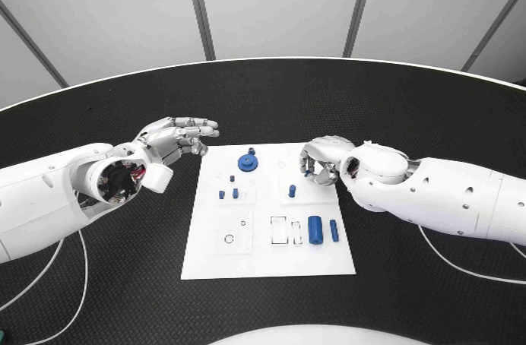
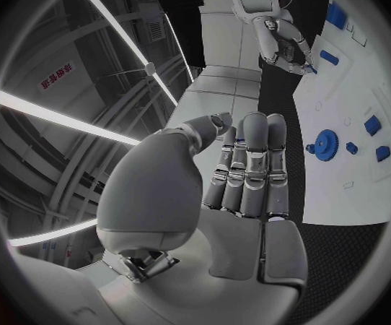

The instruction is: Assemble the parts on the task board

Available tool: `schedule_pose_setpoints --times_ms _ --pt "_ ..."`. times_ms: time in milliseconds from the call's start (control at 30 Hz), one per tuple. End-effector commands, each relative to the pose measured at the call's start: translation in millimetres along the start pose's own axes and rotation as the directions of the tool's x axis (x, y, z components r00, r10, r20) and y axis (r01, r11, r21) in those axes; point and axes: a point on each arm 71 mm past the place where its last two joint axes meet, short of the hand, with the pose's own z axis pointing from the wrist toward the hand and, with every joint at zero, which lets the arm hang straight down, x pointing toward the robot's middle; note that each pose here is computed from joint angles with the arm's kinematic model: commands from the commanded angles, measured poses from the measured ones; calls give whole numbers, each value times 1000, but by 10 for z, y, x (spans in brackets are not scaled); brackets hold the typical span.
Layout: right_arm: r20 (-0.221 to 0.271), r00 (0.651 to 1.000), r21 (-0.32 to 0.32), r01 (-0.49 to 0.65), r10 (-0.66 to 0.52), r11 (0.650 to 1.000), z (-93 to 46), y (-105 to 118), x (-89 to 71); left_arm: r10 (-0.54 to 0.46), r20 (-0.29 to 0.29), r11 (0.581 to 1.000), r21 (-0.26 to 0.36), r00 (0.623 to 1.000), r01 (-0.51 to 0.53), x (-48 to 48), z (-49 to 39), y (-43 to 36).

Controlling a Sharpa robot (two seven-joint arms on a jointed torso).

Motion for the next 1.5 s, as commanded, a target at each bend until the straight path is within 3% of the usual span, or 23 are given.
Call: schedule_pose_setpoints --times_ms 33,367,833,1233,1500 --pt "6 1000 -1 -4 4 1000 -43 -4 -11 0 0 1000 0 1000 0 -2 2 0" --pt "38 999 -32 -29 31 999 -234 88 -102 1 2 1000 -1 1000 -1 -17 19 2" --pt "107 990 -172 -73 92 982 -415 576 -346 0 -12 1000 -2 1000 0 13 98 12" --pt "90 990 -289 -76 106 954 -278 1036 -346 0 -24 1000 -4 1000 0 49 205 24" --pt "20 994 -346 -92 105 934 -183 1298 -112 0 -38 1000 -4 999 0 102 299 33"
